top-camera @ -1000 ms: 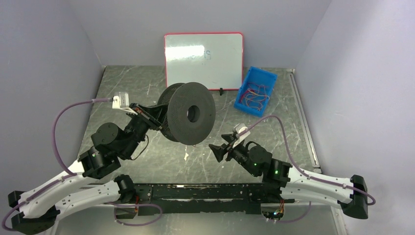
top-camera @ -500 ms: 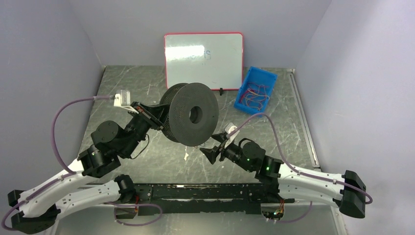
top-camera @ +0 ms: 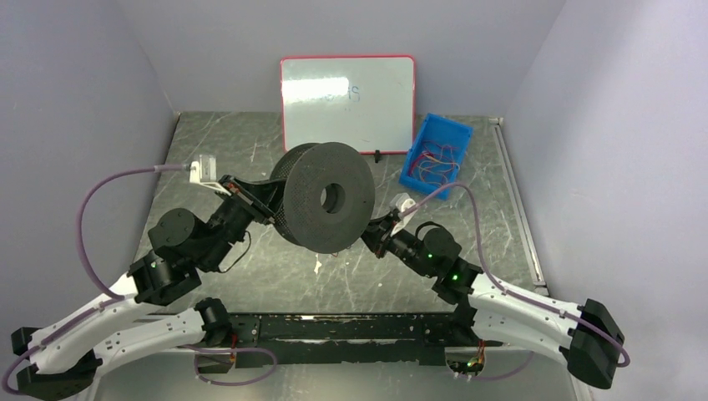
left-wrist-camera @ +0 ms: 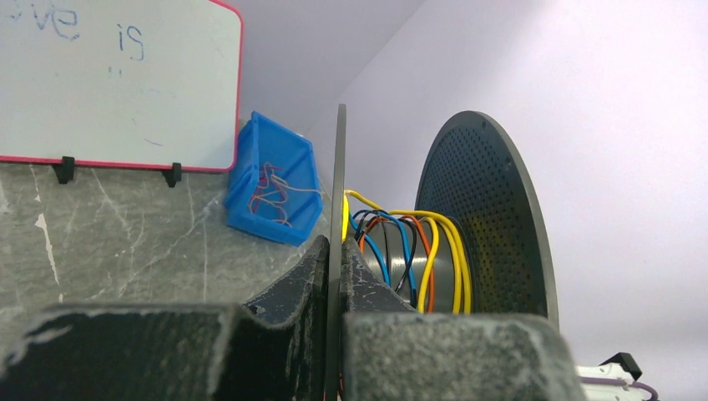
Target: Wrap the cables
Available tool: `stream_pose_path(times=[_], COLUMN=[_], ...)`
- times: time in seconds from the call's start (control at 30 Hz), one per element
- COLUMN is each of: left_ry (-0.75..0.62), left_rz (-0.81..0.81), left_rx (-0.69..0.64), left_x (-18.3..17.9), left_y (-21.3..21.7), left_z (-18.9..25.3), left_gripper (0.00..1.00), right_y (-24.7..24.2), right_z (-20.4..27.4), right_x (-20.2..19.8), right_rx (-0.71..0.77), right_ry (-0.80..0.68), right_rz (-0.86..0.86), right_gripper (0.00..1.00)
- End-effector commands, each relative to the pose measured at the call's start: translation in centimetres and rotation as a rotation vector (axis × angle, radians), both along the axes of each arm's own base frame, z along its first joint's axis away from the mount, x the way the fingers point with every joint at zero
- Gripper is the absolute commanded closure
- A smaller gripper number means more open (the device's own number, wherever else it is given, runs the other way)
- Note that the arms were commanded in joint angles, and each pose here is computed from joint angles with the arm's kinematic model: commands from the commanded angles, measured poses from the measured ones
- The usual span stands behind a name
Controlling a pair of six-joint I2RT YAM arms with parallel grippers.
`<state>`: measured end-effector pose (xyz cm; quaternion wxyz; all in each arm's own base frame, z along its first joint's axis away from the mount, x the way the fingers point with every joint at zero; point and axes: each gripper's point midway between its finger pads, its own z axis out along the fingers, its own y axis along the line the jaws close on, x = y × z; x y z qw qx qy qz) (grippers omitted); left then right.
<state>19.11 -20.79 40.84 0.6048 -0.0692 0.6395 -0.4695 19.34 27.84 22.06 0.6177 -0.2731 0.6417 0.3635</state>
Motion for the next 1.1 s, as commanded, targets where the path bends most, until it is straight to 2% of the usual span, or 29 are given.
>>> stream_pose_path(times=[0.0,0.07,0.2,0.37,0.47,0.7,1.07], left_ry=[-0.050,-0.050,-0.048,-0.051,-0.048,-0.041,-0.046], left_rz=[-0.024,-0.023,-0.019,-0.028,-0.037,-0.068,-0.083], left_rx=[-0.150,-0.151,-0.151,-0.153,-0.155,-0.166,-0.165], left_x=[-1.2,-1.3,-1.2,-1.3,-1.4,-1.7,-1.7], left_y=[1.3,1.4,1.4,1.3,1.2,0.6,0.2], left_z=[4.2,4.2,4.2,4.5,4.5,4.2,4.4], left_gripper=[0.93,0.93,0.93,0.93,0.93,0.93,0.93], right_y=[0.3,0.3,0.2,-0.8,-1.5,-0.3,2.8], right_z=[1.8,1.7,1.3,0.4,1.2,3.1,4.2], right_x=[-1.3,-1.6,-1.9,-1.5,-0.9,-0.3,-2.5], right_rx=[0.077,0.081,0.074,0.073,0.102,0.148,0.198], right_ry=[-0.033,-0.029,-0.015,-0.010,-0.028,-0.039,-0.031], right_rz=[0.097,0.111,0.123,0.069,0.022,0.057,0.268], right_gripper=[0.92,1.00,1.00,0.72,0.63,0.59,0.58])
